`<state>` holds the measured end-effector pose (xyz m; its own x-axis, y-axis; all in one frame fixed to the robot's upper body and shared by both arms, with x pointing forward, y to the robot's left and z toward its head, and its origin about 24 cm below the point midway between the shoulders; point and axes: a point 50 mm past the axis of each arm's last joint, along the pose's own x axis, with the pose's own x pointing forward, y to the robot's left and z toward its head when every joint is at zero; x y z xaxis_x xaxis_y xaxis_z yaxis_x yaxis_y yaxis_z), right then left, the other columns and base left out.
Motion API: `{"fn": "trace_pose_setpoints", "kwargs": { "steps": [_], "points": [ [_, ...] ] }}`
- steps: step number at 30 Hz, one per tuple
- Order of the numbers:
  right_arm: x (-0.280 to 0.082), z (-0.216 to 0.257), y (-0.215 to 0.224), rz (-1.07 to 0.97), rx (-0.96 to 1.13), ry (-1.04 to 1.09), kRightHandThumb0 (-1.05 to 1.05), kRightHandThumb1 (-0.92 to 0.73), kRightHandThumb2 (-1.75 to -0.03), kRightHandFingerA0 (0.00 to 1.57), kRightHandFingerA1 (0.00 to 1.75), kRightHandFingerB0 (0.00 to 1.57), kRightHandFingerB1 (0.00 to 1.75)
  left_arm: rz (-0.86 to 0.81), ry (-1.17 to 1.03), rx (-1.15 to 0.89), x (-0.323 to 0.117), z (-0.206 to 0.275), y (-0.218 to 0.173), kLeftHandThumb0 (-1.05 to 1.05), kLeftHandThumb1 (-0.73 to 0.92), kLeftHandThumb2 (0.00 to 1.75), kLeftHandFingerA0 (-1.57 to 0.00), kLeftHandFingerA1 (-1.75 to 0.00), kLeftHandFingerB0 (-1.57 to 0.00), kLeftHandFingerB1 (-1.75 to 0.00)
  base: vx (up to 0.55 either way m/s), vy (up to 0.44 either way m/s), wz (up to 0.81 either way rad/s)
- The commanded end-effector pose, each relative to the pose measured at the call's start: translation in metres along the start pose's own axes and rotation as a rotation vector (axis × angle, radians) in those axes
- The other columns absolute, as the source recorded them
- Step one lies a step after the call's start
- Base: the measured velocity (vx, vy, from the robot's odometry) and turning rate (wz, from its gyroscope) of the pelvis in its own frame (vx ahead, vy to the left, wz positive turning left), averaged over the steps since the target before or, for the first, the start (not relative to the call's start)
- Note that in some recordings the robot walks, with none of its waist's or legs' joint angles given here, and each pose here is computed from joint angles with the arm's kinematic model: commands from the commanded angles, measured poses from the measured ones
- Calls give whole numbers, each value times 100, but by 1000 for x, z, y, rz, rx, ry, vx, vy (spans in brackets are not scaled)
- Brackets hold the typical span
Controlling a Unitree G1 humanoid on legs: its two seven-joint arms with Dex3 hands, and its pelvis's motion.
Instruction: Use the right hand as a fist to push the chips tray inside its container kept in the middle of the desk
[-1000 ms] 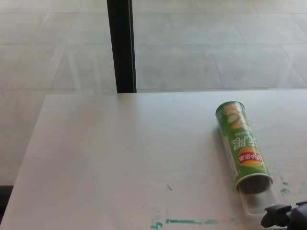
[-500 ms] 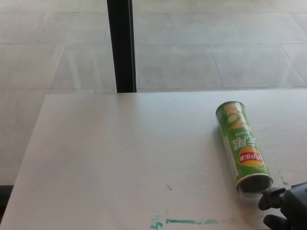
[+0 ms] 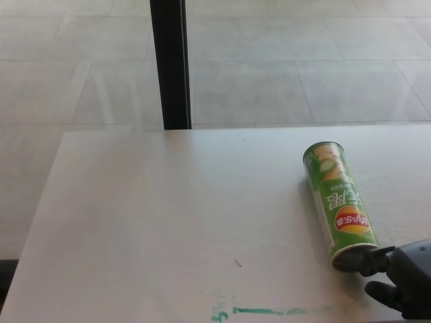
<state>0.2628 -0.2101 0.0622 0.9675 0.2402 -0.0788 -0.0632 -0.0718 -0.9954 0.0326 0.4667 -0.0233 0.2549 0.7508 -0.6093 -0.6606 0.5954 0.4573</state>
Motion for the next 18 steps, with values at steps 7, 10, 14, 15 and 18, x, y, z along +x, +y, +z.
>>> {"fn": "trace_pose_setpoints", "kwargs": {
  "steps": [7, 10, 14, 15, 18],
  "points": [
    [6, -7, -5, -26, -9, 57, -64, -80, -117, 77, 92, 55, 63, 22, -1, 34, -1, -2, 7, -81, 60, 137, -69, -125, -34, -96, 0, 0, 0],
    [2, -7, -5, -55, -6, 45, -68, -92, -70, 80, 98, 65, 50, 18, -3, 65, -2, -3, 8, -81, 63, 139, -67, -123, -36, -97, 0, 0, 0],
    [-1, -6, -6, -39, -1, 43, -68, -92, -70, 78, 96, 64, 49, 10, 6, 14, -2, -4, 8, -83, 62, 138, -63, -122, -31, -94, 0, 0, 0],
    [-6, -2, -7, -36, 12, 21, -66, -92, -69, 81, 87, 66, 48, 3, -6, 7, -2, -3, 8, -83, 63, 138, -61, -123, -29, -94, 0, 0, 0],
    [-17, 3, -7, 12, 63, -22, -62, -79, -115, 78, 90, 58, 65, 8, -9, 36, -2, 0, 8, -81, 63, 139, -64, -122, -33, -95, 0, 0, 0]
  ]
}}
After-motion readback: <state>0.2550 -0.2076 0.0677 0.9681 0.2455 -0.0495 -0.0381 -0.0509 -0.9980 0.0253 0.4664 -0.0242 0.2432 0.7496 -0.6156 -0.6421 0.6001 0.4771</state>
